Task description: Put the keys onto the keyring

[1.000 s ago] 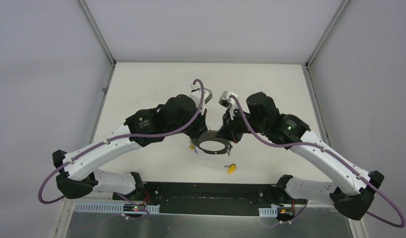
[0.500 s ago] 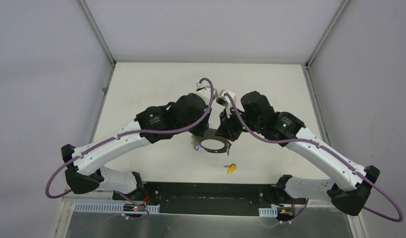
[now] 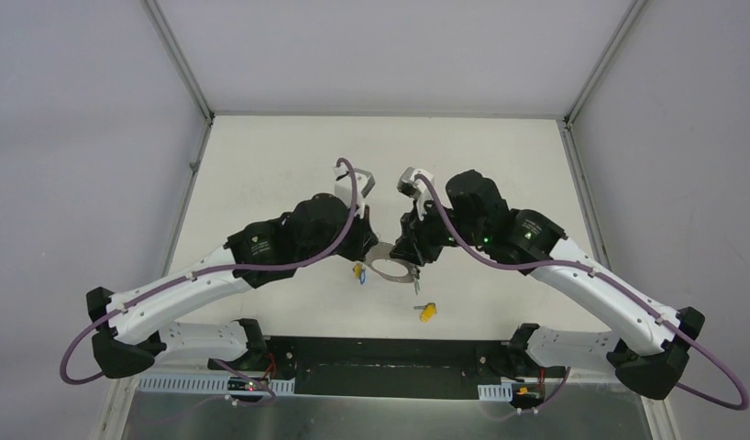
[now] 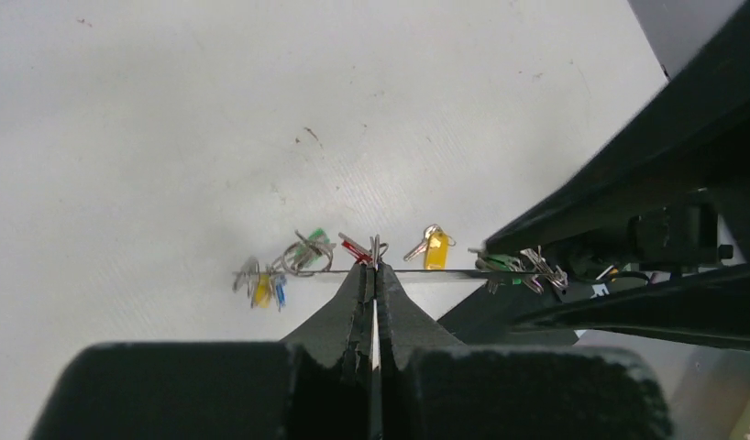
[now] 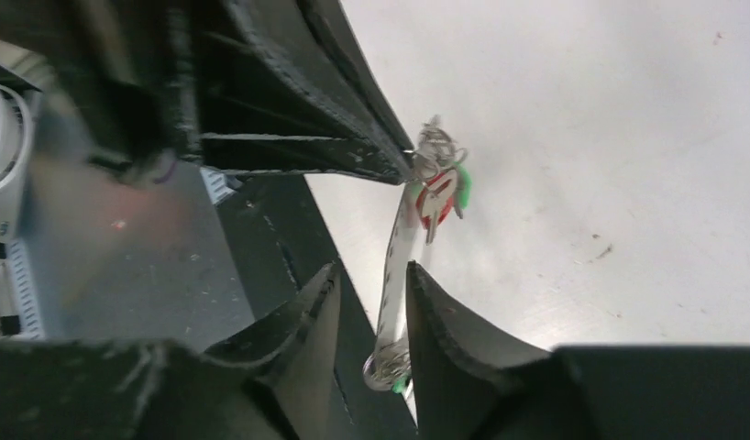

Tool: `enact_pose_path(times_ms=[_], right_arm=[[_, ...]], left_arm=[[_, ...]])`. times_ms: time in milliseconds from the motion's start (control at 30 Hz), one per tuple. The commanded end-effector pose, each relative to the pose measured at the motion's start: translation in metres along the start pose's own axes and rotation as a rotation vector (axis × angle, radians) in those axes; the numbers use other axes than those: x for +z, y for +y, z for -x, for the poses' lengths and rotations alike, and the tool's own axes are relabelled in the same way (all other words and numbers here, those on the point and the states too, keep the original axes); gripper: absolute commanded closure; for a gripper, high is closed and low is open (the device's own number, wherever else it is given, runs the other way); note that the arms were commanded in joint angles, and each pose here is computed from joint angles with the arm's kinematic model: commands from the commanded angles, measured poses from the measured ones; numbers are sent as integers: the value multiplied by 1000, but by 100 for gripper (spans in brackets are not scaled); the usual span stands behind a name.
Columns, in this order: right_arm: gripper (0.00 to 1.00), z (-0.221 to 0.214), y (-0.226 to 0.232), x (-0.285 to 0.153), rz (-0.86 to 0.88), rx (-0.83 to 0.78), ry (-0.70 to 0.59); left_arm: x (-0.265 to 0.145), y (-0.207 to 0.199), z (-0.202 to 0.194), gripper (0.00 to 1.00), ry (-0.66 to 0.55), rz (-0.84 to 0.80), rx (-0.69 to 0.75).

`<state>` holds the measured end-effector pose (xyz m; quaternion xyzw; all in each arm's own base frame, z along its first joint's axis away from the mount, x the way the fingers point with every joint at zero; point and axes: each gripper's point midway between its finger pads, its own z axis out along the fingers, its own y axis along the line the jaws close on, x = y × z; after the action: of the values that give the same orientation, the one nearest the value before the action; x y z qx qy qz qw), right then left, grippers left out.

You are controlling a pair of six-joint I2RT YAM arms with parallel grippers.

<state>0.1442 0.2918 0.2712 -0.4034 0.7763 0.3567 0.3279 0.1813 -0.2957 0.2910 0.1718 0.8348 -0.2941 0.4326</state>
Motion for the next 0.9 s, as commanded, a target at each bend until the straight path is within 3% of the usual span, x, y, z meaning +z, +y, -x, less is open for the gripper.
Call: enact_pose_path(times_ms=[0,100,200,433,867], right_arm=[[55,33,33,-25,128,-79,-179],[35,45,42,-40,154,-119,-280],[29,53,43,-50,145,-139,-348],[34,55,40,-48,140,-105,-352],[52,63,49,-51,385,-37,-472]], left_arm=[[-17,-8,32,100,-242,-117,-74],[-26,-6,35,100,-361,-188,-55],[-38,-8,37,100,-480,-267,-11],[-67,-24,32,100,-731,-471,216],[-101,-50,30,100,-891,-676,337]])
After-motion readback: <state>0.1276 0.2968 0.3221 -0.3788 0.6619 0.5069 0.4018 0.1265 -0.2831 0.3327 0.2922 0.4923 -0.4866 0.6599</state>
